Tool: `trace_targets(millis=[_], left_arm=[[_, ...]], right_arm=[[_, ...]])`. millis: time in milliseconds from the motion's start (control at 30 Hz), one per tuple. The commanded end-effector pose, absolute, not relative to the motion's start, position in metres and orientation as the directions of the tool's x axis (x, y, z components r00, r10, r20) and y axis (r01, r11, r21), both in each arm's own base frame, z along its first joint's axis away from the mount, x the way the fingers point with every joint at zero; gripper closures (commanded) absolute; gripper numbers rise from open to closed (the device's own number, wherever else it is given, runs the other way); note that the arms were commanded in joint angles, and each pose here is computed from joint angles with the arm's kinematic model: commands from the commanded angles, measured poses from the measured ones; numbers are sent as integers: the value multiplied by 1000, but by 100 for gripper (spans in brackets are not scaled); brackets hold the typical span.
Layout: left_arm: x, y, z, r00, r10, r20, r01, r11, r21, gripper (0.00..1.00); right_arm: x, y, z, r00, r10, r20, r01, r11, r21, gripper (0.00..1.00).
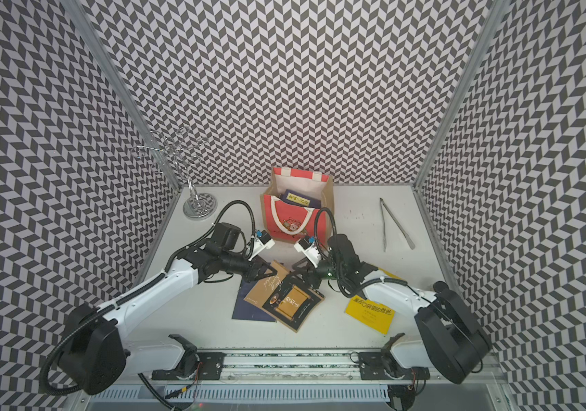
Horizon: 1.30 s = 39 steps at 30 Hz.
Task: Put the books into the canvas bag
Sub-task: Pick up the book from the book.
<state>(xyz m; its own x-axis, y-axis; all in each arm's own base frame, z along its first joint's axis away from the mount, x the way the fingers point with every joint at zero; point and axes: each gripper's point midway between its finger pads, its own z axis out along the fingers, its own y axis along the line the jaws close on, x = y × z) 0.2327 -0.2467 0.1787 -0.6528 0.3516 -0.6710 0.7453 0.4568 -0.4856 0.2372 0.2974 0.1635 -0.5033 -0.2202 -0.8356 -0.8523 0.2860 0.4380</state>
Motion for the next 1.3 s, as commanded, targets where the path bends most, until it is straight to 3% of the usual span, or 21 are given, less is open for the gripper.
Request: trace_targets(millis=[0, 200, 500, 800, 1133, 1267], left_arm=[[239, -237, 220, -572, 241, -784, 789, 421, -447, 100], [229, -216, 260, -481, 112, -869, 826, 390, -407, 100], [233, -181, 293, -484, -68, -873, 821, 311, -479, 100], [222, -186, 311, -504, -112, -856, 838, 175, -516, 100], [231, -184, 316, -492, -141, -859, 832, 215, -512, 100], [236, -183, 319, -483, -162, -860, 828, 234, -509, 100]], right_arm=[[254, 285, 175, -490, -96, -866, -840, 318, 440, 21], [266, 243, 187, -471, 99, -877, -794, 386, 470, 11], [238, 220, 230, -294, 220, -930, -850, 384, 360, 0], [237, 228, 237, -278, 231, -932, -870, 352, 346, 0], [214, 265, 253, -258, 184, -948, -925, 236, 298, 3], [207, 277, 255, -275, 181, -944, -931, 196, 309, 11]])
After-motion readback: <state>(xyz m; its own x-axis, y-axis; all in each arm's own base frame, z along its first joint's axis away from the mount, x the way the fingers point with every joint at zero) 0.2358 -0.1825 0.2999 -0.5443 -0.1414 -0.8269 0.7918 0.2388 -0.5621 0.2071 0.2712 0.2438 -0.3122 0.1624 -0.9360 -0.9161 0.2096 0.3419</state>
